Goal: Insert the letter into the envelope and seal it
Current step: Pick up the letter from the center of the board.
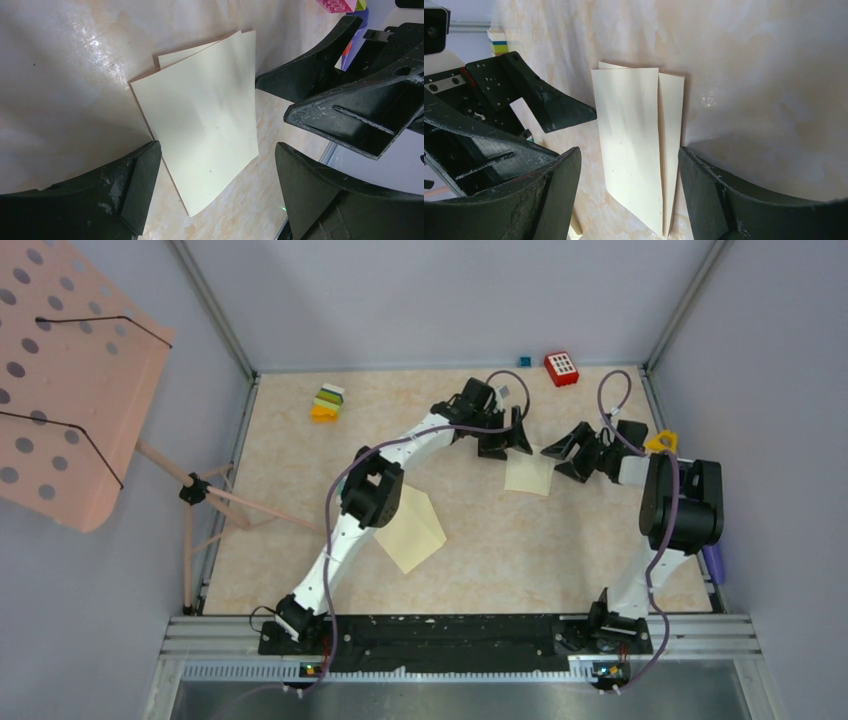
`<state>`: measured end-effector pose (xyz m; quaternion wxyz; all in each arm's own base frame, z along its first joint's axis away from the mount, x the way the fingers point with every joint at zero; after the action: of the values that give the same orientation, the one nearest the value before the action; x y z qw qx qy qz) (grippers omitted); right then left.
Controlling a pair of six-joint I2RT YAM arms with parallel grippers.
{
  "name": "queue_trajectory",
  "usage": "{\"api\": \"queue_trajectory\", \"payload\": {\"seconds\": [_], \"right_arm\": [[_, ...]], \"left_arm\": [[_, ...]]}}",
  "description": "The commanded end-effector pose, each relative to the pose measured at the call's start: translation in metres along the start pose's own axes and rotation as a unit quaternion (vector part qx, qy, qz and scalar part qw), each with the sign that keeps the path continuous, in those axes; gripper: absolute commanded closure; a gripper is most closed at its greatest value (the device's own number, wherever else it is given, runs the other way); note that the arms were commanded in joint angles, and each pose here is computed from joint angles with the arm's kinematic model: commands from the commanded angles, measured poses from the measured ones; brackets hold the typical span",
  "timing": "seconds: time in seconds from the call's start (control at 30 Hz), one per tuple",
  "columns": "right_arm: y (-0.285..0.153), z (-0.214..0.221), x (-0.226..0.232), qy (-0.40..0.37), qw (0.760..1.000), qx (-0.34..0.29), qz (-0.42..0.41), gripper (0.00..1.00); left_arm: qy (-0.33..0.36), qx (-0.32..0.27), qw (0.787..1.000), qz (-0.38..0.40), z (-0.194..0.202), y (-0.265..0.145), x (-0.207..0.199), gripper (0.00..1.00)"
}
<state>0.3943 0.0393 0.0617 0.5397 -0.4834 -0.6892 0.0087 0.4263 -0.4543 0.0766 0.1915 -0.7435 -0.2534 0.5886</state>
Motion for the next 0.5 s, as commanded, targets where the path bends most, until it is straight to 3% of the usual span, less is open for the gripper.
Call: {"api": "queue_trajectory", "payload": {"seconds": [0.0, 0.3, 0.47], "right_arm": [[0.013, 0.014, -0.017, 0.008, 0.999, 0.023, 0.037, 0.28], [0.016, 0.017, -0.014, -0.003, 0.999, 0.028, 0.04, 0.28], [0.015, 0.016, -0.011, -0.006, 0.999, 0.024, 0.034, 0.28]], "left_arm": [[-0.02, 0.034, 0.997, -0.064, 0.027, 0.006, 0.036, 0.09], [-0.017, 0.037, 0.997, -0.066, 0.028, -0.003, 0.036, 0.09], [-0.004, 0.016, 0.992, -0.121, 0.028, -0.023, 0.047, 0.08]]}}
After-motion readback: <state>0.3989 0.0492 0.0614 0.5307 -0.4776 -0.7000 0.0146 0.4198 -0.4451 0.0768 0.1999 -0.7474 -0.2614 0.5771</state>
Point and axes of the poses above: each gripper's point midway between its finger pads, its own y axis out along the fingers, its own x axis along the line the jaws close on, z = x × y, the point moved 3 cm from there along -y, back along the fingers, and after that the axes turned 7 degrees about -y, right-handed, at the moved point
